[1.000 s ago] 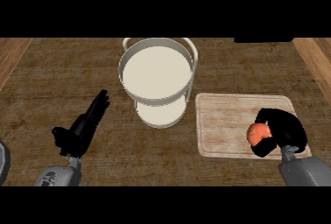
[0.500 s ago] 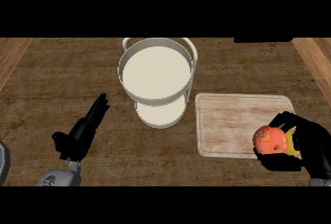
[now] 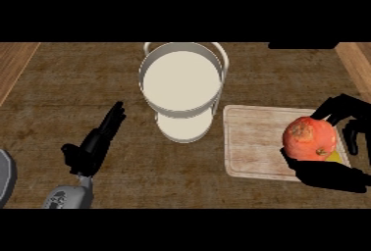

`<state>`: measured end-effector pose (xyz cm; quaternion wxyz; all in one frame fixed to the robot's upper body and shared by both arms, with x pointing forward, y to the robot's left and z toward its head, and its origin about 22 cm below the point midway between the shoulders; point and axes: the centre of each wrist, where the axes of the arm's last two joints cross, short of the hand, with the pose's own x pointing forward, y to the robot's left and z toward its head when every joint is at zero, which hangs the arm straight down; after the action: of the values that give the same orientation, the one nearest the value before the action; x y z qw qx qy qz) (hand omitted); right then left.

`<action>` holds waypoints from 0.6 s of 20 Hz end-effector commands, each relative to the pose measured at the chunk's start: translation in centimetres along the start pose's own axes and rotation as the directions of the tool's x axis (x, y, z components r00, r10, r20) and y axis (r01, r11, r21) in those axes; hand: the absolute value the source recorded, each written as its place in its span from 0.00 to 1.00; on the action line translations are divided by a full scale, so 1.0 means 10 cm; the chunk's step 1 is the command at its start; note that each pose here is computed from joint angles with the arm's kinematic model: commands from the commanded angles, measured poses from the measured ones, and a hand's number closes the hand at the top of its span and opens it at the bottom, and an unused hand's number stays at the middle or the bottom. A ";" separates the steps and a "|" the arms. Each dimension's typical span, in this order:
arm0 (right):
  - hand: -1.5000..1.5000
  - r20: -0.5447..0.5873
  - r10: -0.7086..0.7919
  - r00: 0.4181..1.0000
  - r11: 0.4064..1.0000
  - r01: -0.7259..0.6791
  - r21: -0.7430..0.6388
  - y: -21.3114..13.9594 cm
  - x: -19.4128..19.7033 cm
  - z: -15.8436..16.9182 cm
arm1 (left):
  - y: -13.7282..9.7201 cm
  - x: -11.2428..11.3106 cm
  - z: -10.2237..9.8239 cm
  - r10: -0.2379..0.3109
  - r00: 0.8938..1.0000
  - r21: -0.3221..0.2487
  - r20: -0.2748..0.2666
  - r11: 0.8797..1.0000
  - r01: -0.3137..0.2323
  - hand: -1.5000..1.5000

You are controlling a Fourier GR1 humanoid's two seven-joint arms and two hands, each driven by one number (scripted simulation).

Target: Pick the squash from the cutting board and place it in the tiered basket

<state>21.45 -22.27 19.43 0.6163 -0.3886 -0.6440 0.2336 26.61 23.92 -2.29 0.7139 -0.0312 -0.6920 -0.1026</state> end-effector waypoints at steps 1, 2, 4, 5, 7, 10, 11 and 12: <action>1.00 0.011 -0.054 0.998 0.998 0.054 -0.015 -0.05 0.57 -0.11 | -0.15 0.01 -0.05 -0.006 1.000 -0.016 -0.006 1.000 0.005 0.50; 1.00 0.024 -0.057 0.998 0.998 0.058 -0.029 -0.27 0.66 -0.12 | -0.07 -0.06 0.07 0.004 1.000 -0.008 -0.010 1.000 -0.004 0.50; 1.00 0.009 -0.059 0.998 0.998 0.059 0.000 -0.06 0.87 -0.36 | -0.02 0.11 -0.08 0.009 1.000 -0.011 0.004 1.000 -0.009 0.50; 1.00 -0.009 -0.052 0.999 0.999 0.052 -0.009 -0.03 1.01 -0.50 | 0.08 0.10 -0.04 -0.009 1.000 -0.013 0.010 1.000 0.009 0.50; 1.00 -0.025 -0.066 0.998 0.998 0.067 0.023 -0.06 1.22 -0.63 | -0.10 0.10 -0.09 0.006 1.000 -0.019 0.000 1.000 -0.006 0.50; 1.00 -0.018 -0.076 0.997 0.996 0.077 0.049 0.10 1.39 -0.87 | -0.15 0.01 -0.03 -0.002 1.000 -0.015 0.004 1.000 0.003 0.50; 1.00 -0.009 -0.094 0.996 0.995 0.094 0.033 0.14 1.55 -0.83 | -0.11 0.00 -0.01 0.004 1.000 -0.023 0.009 1.000 -0.004 0.50; 1.00 -0.030 -0.108 0.994 0.992 0.109 0.057 0.29 1.54 -0.97 | 0.04 0.10 -0.04 -0.009 1.000 -0.020 -0.011 1.000 0.009 0.50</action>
<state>29.85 -13.26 27.20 0.6198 -0.3482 -0.6683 0.2191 26.78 23.32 -1.90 0.7132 -0.0384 -0.6913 -0.1096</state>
